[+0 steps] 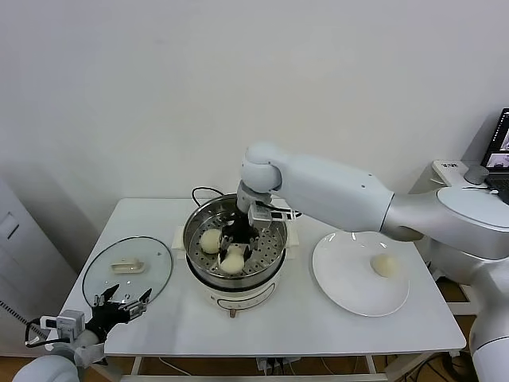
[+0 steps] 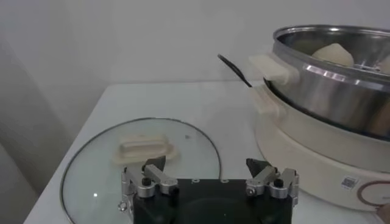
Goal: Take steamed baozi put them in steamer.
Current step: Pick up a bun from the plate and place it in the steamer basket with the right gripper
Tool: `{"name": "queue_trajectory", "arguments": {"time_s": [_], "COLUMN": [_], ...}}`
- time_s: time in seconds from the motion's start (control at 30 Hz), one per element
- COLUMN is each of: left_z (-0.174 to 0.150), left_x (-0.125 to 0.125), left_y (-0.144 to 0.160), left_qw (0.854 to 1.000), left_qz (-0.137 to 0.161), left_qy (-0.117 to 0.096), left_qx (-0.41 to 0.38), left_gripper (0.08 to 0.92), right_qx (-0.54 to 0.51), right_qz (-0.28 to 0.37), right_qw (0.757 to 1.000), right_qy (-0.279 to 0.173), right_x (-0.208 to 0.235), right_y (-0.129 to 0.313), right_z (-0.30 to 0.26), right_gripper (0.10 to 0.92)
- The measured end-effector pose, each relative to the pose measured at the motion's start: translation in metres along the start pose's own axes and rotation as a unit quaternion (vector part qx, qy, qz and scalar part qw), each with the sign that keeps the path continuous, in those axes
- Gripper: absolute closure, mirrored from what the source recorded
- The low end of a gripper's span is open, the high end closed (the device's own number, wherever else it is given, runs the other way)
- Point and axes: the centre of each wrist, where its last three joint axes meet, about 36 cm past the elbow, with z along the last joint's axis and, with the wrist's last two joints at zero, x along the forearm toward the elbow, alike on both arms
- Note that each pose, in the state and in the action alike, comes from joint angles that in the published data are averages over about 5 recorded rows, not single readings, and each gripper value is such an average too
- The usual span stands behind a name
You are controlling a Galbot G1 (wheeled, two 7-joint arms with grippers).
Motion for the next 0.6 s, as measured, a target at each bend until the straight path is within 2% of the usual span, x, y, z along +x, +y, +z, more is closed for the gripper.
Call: {"name": "queue_trajectory", "arguments": {"time_s": [0.13, 0.4, 0.6], "left_z": [0.000, 0.001, 0.001], "left_x": [0.000, 0.000, 0.000], "left_y": [0.000, 0.000, 0.001], "left_qw": [1.000, 1.000, 1.000], "left_qz": [0.000, 0.000, -0.001], "left_qy": [0.000, 0.000, 0.000], "left_qx": [0.000, 0.001, 0.000], "left_gripper": [0.177, 0.177, 0.177], "right_qx": [0.004, 0.004, -0.014], "right_qz": [-0.005, -0.013, -0.011], "right_qw": [1.000, 1.000, 1.000], "right_qy": [-0.002, 0.005, 0.026], "right_x": [-0.008, -0.010, 0.010], "right_y": [0.000, 0.002, 0.008], "right_z": [0.000, 0.001, 0.008], "right_gripper": [0.454, 0.245, 0.200]}}
